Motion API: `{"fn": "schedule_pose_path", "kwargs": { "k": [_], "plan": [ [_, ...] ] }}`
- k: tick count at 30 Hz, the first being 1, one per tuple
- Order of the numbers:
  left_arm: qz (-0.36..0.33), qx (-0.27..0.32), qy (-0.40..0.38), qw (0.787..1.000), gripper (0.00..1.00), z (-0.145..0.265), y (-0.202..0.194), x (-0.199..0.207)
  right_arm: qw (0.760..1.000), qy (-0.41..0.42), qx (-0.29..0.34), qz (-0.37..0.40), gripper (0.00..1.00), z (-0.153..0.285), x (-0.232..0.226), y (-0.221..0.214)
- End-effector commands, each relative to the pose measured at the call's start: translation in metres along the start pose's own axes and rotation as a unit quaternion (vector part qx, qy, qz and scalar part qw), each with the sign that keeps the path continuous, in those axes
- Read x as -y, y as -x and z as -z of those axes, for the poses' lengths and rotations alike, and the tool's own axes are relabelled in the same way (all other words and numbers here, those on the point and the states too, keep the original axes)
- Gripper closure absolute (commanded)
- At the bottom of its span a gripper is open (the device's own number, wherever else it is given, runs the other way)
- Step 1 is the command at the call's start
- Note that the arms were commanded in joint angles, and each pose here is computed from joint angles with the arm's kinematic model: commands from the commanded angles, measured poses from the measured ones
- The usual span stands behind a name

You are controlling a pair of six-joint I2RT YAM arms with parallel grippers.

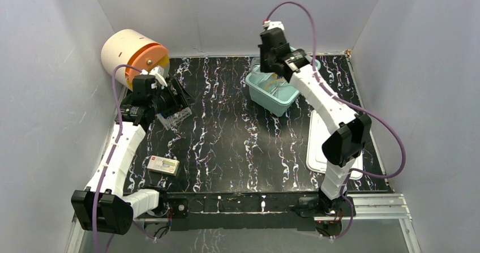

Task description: Organize the chemistry lab equipment

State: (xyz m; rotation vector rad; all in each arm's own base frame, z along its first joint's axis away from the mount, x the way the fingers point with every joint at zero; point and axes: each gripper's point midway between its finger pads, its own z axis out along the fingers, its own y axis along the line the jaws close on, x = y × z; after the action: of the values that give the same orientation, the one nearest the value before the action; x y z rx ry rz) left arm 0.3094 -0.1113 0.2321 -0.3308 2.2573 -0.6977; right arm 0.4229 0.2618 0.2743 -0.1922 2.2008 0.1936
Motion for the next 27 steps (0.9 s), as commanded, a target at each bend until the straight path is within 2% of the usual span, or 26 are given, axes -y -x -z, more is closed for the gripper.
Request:
{"fn": "schedule_pose_path", "kwargs": {
  "k": [1, 8, 12, 19, 27],
  "plan": [
    [0.008, -0.016, 0.000, 1.000, 0.28, 0.001, -0.006, 0.000, 0.997, -0.035, 0.059, -0.029, 0.97, 0.012, 0.050, 0.044],
    [0.014, -0.028, 0.016, 0.999, 0.27, -0.006, -0.010, -0.008, 0.990, -0.119, 0.001, -0.081, 0.97, -0.038, 0.132, 0.019],
    [0.017, -0.040, 0.030, 0.999, 0.27, -0.011, -0.015, -0.015, 0.983, -0.144, -0.036, -0.109, 0.97, -0.065, 0.162, 0.006],
    [0.030, -0.071, 0.078, 0.994, 0.27, -0.020, -0.032, -0.039, 0.973, -0.179, -0.105, -0.107, 0.97, -0.097, 0.178, -0.020],
    [0.039, -0.094, 0.114, 0.988, 0.26, -0.029, -0.045, -0.058, 0.958, -0.191, -0.180, -0.114, 0.97, -0.108, 0.182, -0.053]
  ]
}}
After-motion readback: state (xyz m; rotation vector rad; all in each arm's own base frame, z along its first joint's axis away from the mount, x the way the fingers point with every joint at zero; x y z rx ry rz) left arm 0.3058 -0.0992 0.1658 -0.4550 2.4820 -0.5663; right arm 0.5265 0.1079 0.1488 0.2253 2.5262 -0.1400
